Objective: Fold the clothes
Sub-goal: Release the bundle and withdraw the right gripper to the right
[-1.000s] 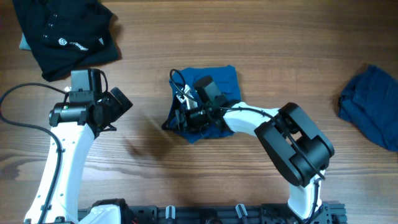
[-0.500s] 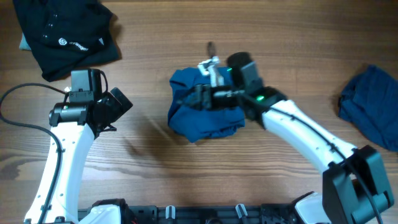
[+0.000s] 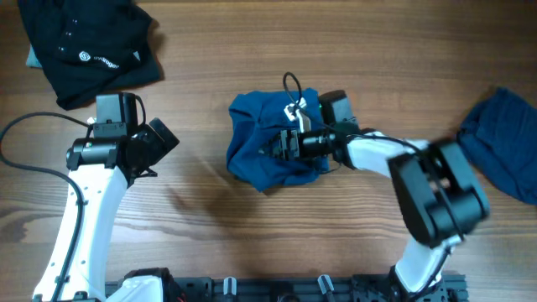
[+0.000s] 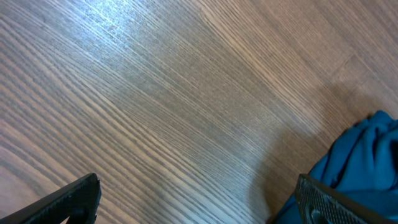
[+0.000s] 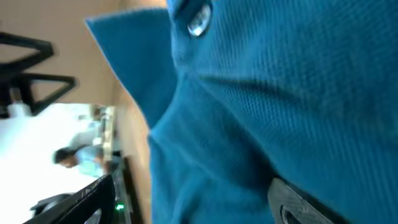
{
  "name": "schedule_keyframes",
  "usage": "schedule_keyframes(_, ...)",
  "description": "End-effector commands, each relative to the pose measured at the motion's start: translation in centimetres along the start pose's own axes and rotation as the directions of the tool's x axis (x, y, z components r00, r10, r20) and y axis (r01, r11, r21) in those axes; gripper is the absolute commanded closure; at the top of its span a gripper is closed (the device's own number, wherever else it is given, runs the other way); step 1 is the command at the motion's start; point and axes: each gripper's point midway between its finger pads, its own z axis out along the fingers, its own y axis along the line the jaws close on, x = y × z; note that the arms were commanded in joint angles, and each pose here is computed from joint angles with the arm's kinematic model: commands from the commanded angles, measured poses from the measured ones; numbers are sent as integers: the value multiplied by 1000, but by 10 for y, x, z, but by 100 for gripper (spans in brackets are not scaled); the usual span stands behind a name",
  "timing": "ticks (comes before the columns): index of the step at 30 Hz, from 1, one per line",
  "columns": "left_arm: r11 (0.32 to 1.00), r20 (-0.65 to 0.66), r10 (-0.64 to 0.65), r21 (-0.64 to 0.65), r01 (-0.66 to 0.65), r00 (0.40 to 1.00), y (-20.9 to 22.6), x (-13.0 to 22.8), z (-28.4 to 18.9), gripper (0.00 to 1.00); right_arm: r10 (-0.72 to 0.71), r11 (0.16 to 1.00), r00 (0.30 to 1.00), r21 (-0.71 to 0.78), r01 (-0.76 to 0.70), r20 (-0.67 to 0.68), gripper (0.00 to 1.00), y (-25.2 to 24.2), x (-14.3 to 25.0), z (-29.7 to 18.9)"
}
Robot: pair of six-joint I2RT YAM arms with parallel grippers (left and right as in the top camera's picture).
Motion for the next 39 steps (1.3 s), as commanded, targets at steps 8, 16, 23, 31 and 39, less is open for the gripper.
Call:
schedule_keyframes(8, 1000, -21, -9, -9, 9, 1000, 3, 4, 3, 0, 34, 989, 999, -141, -34, 0, 23, 31, -9, -5)
schedule_keyframes(16, 1000, -20, -9, -9, 9, 1000, 3, 4, 3, 0, -116, 984, 960, -105, 147, 256, 18, 128, -57, -63)
schedule_keyframes(23, 1000, -21, -9, -9, 9, 1000, 3, 4, 3, 0, -132, 988, 925, -29, 152, 356, 8, 116, -79, -85)
schedule_keyframes(31, 1000, -21, -10, -8, 10, 1000, 3, 4, 3, 0, -4, 1000, 935, -2, 4, 354, 7, 24, -91, -66)
schedule_keyframes(39, 1000, -21, -10, -8, 10, 1000, 3, 4, 3, 0, 148, 988, 943, -15, -151, 297, 14, -44, -80, -32)
